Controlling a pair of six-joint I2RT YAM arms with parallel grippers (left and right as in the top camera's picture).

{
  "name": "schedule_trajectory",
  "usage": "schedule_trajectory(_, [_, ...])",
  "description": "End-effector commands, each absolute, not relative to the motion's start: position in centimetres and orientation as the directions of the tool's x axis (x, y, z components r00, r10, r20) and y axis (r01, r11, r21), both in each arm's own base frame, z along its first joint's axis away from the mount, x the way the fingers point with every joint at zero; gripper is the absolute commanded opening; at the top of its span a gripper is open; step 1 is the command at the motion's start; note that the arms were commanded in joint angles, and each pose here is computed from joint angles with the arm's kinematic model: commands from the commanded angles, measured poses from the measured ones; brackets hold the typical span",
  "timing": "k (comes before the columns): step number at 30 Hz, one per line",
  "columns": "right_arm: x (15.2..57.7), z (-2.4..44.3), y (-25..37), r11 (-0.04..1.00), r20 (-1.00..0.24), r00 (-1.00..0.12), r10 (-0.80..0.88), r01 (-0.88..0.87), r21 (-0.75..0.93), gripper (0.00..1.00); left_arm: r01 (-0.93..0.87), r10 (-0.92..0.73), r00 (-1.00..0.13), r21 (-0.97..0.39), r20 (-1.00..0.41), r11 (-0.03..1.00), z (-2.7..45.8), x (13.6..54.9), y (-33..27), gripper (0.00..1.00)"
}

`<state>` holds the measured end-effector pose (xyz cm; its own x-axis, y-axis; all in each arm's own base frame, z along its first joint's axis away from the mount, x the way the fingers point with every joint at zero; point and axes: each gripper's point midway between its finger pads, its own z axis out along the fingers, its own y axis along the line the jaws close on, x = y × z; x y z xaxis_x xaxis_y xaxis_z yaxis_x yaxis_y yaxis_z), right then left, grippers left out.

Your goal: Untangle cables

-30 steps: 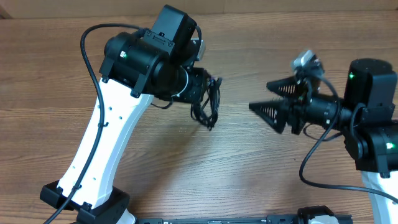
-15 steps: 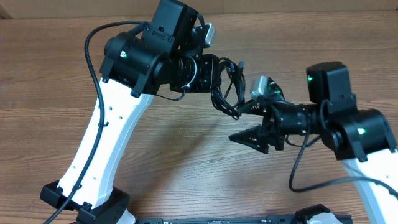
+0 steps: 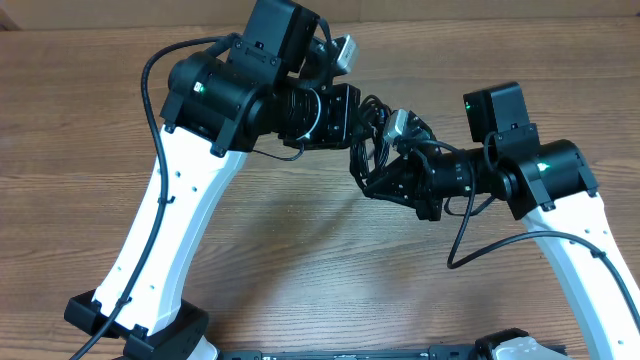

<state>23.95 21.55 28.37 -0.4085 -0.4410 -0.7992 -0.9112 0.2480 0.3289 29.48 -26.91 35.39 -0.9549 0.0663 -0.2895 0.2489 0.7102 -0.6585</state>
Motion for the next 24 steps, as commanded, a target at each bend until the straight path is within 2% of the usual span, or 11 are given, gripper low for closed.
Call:
schedule_trajectory(1, [24.1, 29.3, 21.5, 0.246, -0.821, -0.367, -0.437, -0.927, 0.284, 0.04, 0.253, 0.055, -0.948, -0.639, -0.313, 0.726, 35.8, 29.4, -26.1, 0.04])
schedule_trajectory(7, [23.9, 30.6, 21.4, 0.250, -0.848, -0.328, -0.417, -0.938, 0.239, 0.04, 0.200, 0.032, -0.953, -0.549, -0.301, 0.811, 34.2, 29.6, -24.1, 0.04])
schedule_trajectory(15, [25.2, 34.3, 20.5, 0.340, -0.899, -0.313, -0.307, -0.918, 0.203, 0.04, 0.182, 0.039, -0.961, -0.518, -0.274, 0.836, 33.5, 29.1, -23.4, 0.04])
schedule_trajectory(24, [28.4, 36.4, 17.3, 0.637, -0.896, -0.406, -0.178, -0.742, 0.209, 0.04, 0.194, 0.061, -0.961, -0.500, -0.269, 0.844, 33.2, 28.7, -23.0, 0.04])
